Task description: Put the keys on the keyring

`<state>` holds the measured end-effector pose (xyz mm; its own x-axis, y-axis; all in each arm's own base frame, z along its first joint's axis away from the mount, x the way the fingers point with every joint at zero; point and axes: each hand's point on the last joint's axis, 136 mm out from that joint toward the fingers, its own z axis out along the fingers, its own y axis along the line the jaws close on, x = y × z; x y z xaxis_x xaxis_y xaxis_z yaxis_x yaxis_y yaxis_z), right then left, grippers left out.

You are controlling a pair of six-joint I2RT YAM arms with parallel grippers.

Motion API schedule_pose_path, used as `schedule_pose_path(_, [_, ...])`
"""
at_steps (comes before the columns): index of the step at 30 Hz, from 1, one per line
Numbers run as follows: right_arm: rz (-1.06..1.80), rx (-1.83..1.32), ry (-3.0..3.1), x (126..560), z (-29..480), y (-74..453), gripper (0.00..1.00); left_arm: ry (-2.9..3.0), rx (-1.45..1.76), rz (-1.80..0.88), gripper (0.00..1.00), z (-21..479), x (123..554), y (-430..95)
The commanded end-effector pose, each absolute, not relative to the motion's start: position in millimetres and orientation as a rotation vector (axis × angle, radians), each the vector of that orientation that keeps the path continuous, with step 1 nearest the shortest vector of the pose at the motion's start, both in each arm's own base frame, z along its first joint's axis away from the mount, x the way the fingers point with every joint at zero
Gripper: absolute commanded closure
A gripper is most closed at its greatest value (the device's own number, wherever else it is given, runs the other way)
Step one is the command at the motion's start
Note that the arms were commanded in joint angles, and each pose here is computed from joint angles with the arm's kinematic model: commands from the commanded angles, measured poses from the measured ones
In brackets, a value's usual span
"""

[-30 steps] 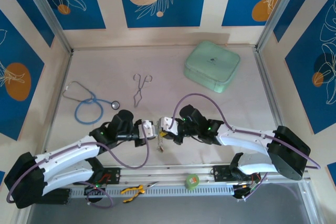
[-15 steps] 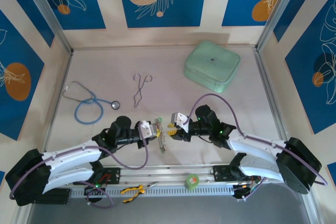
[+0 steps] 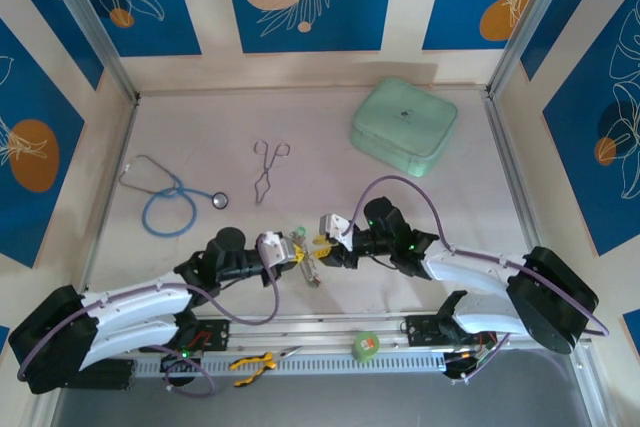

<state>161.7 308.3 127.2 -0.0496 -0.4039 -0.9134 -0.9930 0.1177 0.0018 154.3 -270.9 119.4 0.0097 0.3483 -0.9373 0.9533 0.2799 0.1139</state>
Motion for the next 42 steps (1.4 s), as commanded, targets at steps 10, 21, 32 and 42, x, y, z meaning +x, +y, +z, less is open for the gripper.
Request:
schedule_pose_path(10, [1.005,-1.465,1.505,156,138,323,0.70,1.463,1.204,-0.766,1.00,137,153,-274])
schedule_pose_path(21, [1.019,-1.490,1.491,160,136,333,0.79,1.455,1.207,-0.774,1.00,138,151,-274])
schedule_pose_path(32, [1.001,-1.512,1.521,157,126,324,0.78,1.455,1.210,-0.767,1.00,138,151,-274])
schedule_pose_path(42, [1.008,-1.524,1.534,159,122,328,0.79,1.450,1.215,-0.771,1.00,138,150,-274])
